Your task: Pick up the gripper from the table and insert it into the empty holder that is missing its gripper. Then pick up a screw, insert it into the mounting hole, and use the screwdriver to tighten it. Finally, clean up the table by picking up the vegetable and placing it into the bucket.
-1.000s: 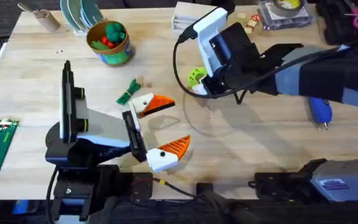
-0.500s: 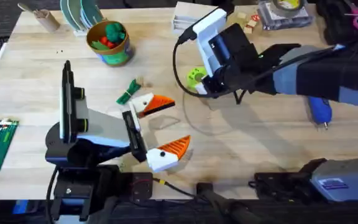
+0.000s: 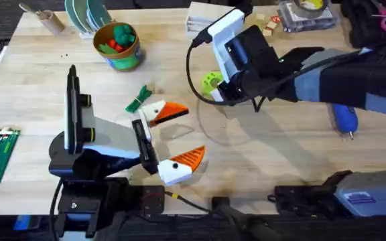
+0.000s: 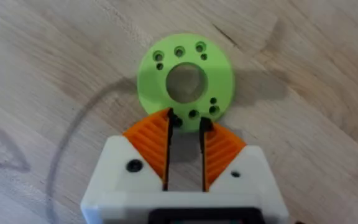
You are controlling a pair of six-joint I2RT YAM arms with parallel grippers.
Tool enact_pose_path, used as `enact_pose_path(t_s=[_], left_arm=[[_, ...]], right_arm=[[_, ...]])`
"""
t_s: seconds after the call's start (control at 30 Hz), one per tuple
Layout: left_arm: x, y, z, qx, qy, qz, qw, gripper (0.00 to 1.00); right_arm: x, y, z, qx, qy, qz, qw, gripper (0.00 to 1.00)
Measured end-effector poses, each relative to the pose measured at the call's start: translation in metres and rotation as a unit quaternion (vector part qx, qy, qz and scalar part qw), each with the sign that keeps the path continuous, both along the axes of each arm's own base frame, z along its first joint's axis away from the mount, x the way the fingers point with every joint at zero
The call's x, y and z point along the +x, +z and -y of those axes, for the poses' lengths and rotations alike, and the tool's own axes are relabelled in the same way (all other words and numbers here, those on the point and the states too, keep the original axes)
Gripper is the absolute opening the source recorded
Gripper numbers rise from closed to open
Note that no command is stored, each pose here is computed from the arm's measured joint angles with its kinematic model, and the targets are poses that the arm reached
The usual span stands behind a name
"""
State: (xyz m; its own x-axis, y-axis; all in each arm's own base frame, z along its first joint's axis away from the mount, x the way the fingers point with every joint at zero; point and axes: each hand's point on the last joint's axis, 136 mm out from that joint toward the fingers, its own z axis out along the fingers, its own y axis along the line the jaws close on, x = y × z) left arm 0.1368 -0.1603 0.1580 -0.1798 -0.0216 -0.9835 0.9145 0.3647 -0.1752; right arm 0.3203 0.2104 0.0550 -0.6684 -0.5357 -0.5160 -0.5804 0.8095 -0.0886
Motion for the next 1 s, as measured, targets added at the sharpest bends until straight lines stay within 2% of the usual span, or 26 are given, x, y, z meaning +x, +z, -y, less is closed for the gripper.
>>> enact_pose_path(t_s=[0.23,0.5,0.6,0.63,0.67,1.0], left_arm=[[0.0,0.0,0.0,0.0,0.0,0.0,1.0,0.993],[0.0,0.0,0.0,0.0,0.0,0.0,1.0,0.992],[0.0,0.0,0.0,0.0,0.0,0.0,1.0,0.993],[0.0,0.0,0.0,0.0,0.0,0.0,1.0,0.993],[0.0,0.0,0.0,0.0,0.0,0.0,1.0,0.993],[0.0,0.0,0.0,0.0,0.0,0.0,1.0,0.992]], right_arm=[[-0.001,0.0,-0.002,-0.001,0.004,0.002,1.0,0.263],[-0.001,0.001,-0.004,-0.003,0.009,0.004,1.0,0.17],[-0.001,0.001,-0.004,-0.004,0.011,0.004,1.0,0.17],[-0.001,0.001,-0.004,-0.006,0.014,0.005,1.0,0.226],[-0.001,0.002,-0.004,-0.006,0.014,0.005,1.0,0.232],[0.008,0.015,-0.011,0.004,0.014,0.02,1.0,0.237]])
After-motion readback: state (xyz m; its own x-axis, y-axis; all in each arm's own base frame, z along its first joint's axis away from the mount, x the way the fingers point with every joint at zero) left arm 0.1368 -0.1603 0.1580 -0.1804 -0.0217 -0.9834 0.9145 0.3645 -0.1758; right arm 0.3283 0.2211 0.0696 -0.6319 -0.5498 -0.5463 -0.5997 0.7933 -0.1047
